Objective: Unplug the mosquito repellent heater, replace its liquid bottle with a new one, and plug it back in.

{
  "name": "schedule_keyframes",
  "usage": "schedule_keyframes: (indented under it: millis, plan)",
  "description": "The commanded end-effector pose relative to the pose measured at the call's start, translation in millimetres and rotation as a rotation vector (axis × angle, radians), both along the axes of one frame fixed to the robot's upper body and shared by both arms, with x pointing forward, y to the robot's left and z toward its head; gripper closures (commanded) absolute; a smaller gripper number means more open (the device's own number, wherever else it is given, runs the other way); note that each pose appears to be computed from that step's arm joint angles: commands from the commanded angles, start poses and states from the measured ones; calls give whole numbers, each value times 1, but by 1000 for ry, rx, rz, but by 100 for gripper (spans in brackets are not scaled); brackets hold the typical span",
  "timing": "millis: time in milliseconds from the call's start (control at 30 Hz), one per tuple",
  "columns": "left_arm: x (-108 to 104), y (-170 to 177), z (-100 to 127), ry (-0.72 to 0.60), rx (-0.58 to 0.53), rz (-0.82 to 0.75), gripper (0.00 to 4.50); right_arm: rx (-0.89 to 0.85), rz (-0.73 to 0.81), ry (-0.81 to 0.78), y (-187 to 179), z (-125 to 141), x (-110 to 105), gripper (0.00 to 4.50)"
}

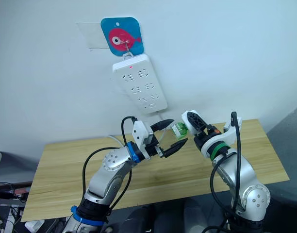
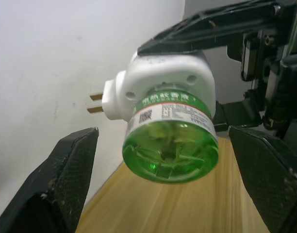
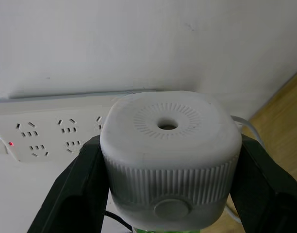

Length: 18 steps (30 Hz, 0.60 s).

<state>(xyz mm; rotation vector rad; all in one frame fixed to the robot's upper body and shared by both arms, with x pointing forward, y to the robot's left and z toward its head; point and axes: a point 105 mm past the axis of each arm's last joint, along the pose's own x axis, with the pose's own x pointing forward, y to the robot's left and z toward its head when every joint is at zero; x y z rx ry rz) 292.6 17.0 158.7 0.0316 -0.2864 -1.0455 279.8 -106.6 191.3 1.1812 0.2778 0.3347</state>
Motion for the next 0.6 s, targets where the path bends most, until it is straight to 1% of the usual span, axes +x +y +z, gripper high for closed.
schedule_keyframes:
  millis: [33, 100, 200, 233, 300, 367, 400, 600]
  plan:
    - [-1, -2, 13, -48, -29, -7, 4, 16, 24, -76, 4, 16, -9, 158]
    - [-2, -3, 13, -43, -32, -18, 4, 12, 21, -74, 3, 15, -9, 158]
    - [-4, -4, 10, -33, -30, -30, 54, 17, 18, -74, 3, 16, -8, 158]
    - [-5, -5, 9, -28, -30, -31, 87, 10, 22, -78, 3, 16, -8, 158]
    - [-5, -6, 8, -19, -32, -31, 138, 10, 19, -75, 3, 15, -8, 158]
    - [-5, -6, 7, -16, -32, -29, 203, 15, 22, -75, 3, 15, -9, 158]
    - [-5, -6, 6, -15, -31, -27, 223, 21, 21, -72, 3, 15, -9, 158]
    - [-5, -6, 5, -11, -29, -23, 223, 22, 37, -71, 7, 15, -12, 158]
